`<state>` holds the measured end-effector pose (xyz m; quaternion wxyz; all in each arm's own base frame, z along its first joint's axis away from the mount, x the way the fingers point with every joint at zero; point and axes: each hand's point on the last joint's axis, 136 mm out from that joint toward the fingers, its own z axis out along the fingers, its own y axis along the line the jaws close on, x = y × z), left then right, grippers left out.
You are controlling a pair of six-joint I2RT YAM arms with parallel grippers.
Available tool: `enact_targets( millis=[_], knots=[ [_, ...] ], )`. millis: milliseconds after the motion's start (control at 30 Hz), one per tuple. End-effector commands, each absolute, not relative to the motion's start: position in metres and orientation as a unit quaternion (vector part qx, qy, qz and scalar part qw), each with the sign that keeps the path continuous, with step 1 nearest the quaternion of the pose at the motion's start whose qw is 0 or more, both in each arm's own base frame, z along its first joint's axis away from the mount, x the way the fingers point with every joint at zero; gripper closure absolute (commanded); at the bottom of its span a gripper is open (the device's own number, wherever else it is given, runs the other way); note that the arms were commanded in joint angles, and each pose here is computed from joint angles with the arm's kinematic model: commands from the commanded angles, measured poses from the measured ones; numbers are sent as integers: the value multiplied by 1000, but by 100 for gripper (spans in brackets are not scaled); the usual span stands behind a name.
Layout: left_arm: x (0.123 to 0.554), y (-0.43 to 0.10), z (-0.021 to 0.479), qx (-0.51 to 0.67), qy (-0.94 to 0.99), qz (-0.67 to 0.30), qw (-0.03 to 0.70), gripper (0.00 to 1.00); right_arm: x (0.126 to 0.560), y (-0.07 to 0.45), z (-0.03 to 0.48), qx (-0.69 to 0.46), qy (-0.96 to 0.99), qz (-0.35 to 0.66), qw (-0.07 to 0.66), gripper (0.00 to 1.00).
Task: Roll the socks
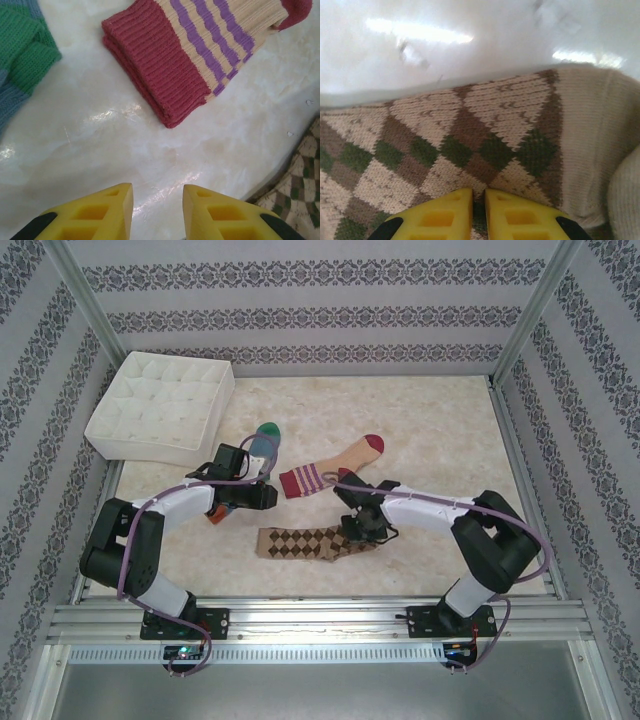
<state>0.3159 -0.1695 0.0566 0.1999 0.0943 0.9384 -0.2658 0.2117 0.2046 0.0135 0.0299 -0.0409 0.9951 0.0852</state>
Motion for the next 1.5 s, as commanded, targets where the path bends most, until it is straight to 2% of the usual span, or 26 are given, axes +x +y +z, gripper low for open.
enact_targets(
  millis=[0, 167, 400, 500, 567, 633, 733, 867, 967, 1100, 1233, 1400, 1467],
  knots=[
    [305, -173, 58, 106, 941, -266, 181, 68, 236, 173, -2, -22, 998, 48, 23, 84],
    [289, -188, 49, 130, 940, -275, 156, 68, 302, 154, 4, -22, 998, 48, 43, 83],
    [274, -206, 33, 139, 942, -275, 133, 68, 404, 154, 9, -89, 993, 39, 73, 84],
    [272, -211, 32, 142, 944, -271, 126, 72, 444, 149, 17, -97, 990, 32, 100, 84],
    [273, -211, 35, 142, 944, -267, 130, 72, 463, 144, 28, -94, 989, 26, 115, 80],
    [277, -210, 39, 144, 944, -262, 140, 72, 475, 143, 45, -88, 987, 28, 135, 72],
    [284, -206, 47, 143, 946, -246, 154, 72, 473, 150, 66, -89, 983, 33, 157, 67],
    [302, -193, 57, 102, 952, -233, 172, 72, 445, 168, 81, -106, 980, 23, 168, 66],
    [314, -184, 63, 61, 950, -243, 187, 72, 416, 204, 83, -122, 977, 46, 166, 66],
    [326, -166, 65, 11, 948, -243, 206, 72, 377, 273, 75, -171, 969, 77, 159, 66],
    [327, -142, 62, -47, 948, -236, 210, 72, 346, 326, 62, -231, 955, 66, 173, 65],
    [313, -115, 57, -87, 949, -217, 213, 72, 331, 341, 39, -276, 946, 38, 168, 53],
    [307, -109, 57, -84, 952, -206, 211, 72, 329, 339, 31, -290, 943, 20, 164, 52]
  ],
)
